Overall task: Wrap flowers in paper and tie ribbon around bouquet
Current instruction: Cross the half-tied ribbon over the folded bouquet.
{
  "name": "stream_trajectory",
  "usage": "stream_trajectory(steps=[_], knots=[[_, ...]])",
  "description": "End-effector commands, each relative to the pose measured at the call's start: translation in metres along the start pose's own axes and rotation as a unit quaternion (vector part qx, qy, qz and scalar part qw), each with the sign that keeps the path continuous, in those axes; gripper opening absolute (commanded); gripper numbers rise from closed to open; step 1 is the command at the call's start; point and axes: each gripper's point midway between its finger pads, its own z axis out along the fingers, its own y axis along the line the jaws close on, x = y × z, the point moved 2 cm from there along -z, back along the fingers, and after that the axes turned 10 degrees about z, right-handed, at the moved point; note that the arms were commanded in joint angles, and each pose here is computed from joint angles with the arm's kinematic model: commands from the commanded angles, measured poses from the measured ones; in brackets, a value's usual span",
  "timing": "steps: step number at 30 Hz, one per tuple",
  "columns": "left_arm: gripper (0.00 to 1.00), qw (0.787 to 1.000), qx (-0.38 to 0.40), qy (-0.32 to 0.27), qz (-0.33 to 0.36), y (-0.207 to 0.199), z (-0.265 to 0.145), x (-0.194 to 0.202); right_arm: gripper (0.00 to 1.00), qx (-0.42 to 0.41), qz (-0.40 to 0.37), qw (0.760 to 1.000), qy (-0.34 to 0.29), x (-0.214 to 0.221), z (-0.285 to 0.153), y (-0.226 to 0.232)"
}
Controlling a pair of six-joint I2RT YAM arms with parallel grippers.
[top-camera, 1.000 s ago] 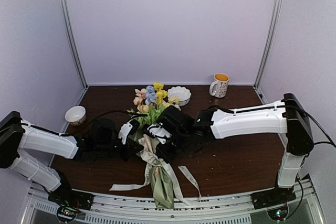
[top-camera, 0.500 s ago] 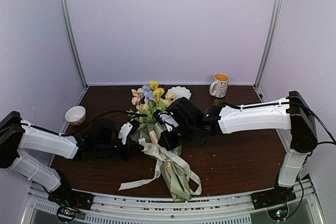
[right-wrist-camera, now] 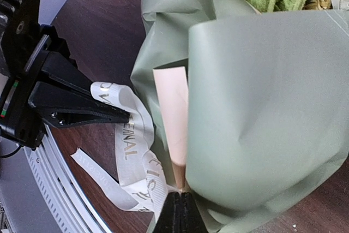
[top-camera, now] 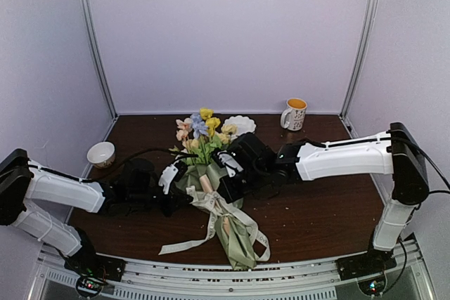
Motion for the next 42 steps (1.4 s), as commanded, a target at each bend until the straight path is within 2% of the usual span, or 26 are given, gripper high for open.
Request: stream_trajectory(steps=[1,8,12,21,33,37,42], knots=[[0.00,1.000,0.010,-0.014,0.014,-0.002,0.001,-0.011,0.00,0.009,0.026,0.999,-0.036,-0.010,-0.021,-0.004],[0.00,1.000,0.015,-0.016,0.017,-0.003,0.000,-0.011,0.03,-0.004,0.055,0.998,-0.025,0.002,-0.015,-0.008],[0.00,1.000,0.021,-0.014,0.016,-0.005,0.002,-0.011,0.00,-0.003,0.065,0.997,-0.030,0.001,-0.016,-0.012],[0.00,1.000,0.012,-0.013,0.015,-0.003,0.000,-0.008,0.00,0.007,0.109,0.991,-0.082,-0.011,-0.032,-0.032],[0.00,1.000,-0.007,-0.005,0.015,0.002,-0.006,0.001,0.00,0.003,0.150,0.983,-0.109,-0.011,-0.043,-0.049],[0.00,1.000,-0.015,-0.002,0.018,0.004,-0.008,0.004,0.00,-0.002,0.146,0.985,-0.093,-0.007,-0.037,-0.052],[0.00,1.000,0.007,-0.002,0.020,-0.002,-0.003,0.002,0.02,-0.055,0.136,0.988,-0.050,0.005,-0.022,-0.032]])
